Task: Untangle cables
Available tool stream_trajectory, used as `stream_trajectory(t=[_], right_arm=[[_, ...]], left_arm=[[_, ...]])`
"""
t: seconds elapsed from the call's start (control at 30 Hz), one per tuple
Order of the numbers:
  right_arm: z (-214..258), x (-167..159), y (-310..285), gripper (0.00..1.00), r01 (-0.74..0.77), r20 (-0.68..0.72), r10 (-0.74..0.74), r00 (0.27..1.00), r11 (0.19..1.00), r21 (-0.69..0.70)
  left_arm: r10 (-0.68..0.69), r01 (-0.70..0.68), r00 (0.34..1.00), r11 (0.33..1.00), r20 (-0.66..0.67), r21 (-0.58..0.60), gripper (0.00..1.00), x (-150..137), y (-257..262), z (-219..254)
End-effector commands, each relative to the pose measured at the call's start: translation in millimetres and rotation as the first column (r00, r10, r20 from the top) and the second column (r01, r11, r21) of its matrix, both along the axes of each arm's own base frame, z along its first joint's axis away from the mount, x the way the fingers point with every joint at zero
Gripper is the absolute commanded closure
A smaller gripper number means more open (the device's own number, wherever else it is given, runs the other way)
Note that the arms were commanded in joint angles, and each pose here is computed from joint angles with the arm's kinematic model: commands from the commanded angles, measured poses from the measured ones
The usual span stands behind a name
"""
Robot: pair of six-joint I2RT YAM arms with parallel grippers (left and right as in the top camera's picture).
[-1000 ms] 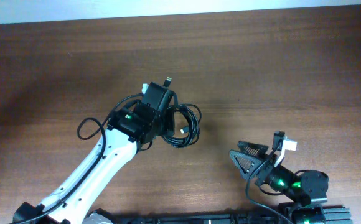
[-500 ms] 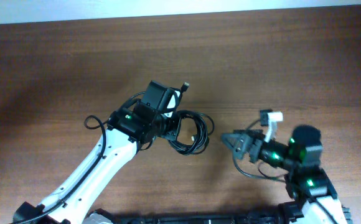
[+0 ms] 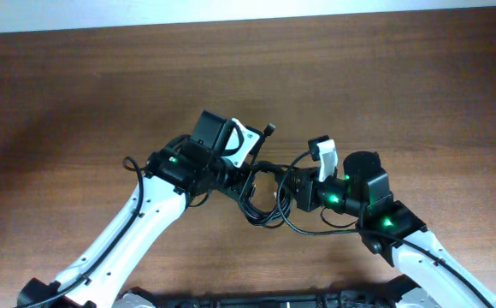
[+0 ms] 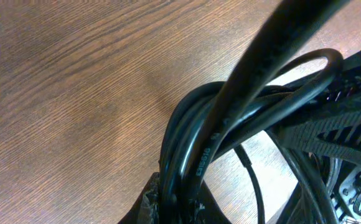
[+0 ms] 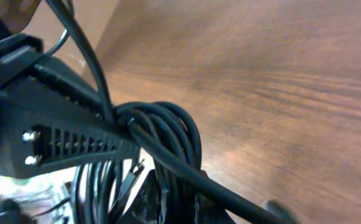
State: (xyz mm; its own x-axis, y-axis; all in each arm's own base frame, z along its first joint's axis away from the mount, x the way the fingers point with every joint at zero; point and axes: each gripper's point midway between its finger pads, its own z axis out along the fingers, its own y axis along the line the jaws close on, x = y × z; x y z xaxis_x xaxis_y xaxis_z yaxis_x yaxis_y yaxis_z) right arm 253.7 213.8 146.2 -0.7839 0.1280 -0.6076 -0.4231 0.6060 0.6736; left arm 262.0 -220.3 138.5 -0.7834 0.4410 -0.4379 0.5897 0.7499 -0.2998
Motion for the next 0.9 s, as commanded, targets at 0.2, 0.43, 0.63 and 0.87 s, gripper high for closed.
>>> stream_trajectory(t=[0.2,0.43,0.63,0.87], right_arm=[[58,-112,35,0.96,-0.643,0.105,0.646,0.756,0.704,0.302],[93,-101,40,0.96,-0.699,0.35,0.612,0.709,0.677,0.23],[87,-74,43,0.96,-0.592,0.34,0.51,0.79,0.779,0.207],[75,-68,43,0.96,-0.553,0.28,0.492,0.824,0.805,0.213]], left_arm=[[0.396,-0.388,0.901,0.918,0.177,-0.078,1.0,67,14,30],[0.587,-0.593,0.791,0.805,0.173,-0.02,1.0,78,55,22],[0.562,-0.568,0.822,0.822,0.094,0.051,1.0,56,56,7],[0.547,-0.544,0.837,0.834,-0.006,0.089,1.0,36,54,-2]])
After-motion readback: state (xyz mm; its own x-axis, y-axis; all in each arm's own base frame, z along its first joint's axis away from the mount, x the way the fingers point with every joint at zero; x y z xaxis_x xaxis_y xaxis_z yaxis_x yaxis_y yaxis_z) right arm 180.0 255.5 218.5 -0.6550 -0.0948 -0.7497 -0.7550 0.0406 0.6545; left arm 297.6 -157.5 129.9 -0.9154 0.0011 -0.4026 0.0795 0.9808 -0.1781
